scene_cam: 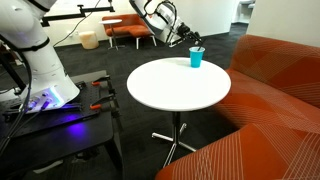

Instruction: Pick up the pen from the table and put it in the light blue cup.

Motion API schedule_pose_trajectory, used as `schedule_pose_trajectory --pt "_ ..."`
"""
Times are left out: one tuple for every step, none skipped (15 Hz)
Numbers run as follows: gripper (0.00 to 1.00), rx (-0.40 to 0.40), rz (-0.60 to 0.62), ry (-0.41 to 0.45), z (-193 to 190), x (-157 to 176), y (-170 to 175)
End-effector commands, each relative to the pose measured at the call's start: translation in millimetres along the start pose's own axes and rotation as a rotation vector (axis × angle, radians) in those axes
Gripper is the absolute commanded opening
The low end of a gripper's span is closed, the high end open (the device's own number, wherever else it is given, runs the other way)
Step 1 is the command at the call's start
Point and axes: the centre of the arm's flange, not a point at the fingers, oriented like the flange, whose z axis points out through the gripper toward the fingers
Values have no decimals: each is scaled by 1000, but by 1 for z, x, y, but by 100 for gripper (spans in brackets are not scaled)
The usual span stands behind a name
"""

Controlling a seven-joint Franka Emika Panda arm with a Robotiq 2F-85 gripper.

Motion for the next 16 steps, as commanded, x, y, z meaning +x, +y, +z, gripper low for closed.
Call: schedule_pose_trajectory --pt "3 -23 -17 -6 3 -2 -10" --pt "3 -24 -18 -7 4 -3 -10" --pt "3 -26 -19 -9 5 -5 -10" --pt "3 -28 -19 -9 6 -7 -10" --pt "3 -30 -20 -10 7 -9 -10" --pt "3 -33 -21 -12 8 -10 -9" --pt "19 -34 -21 -12 8 -12 -9" --pt "33 -35 -20 -13 8 -13 -10" --pt "43 -34 -19 -13 8 -13 -10" --pt "51 -33 -19 -14 8 -14 -10" --pt "58 -29 -18 -13 6 -14 -9" --pt "67 -28 -17 -12 5 -14 -10" --pt "73 -22 -15 -10 2 -13 -9" --pt "82 -18 -13 -9 1 -13 -9" --pt "85 -13 -11 -9 -2 -12 -9" --pt "88 -8 -9 -8 -5 -10 -8"
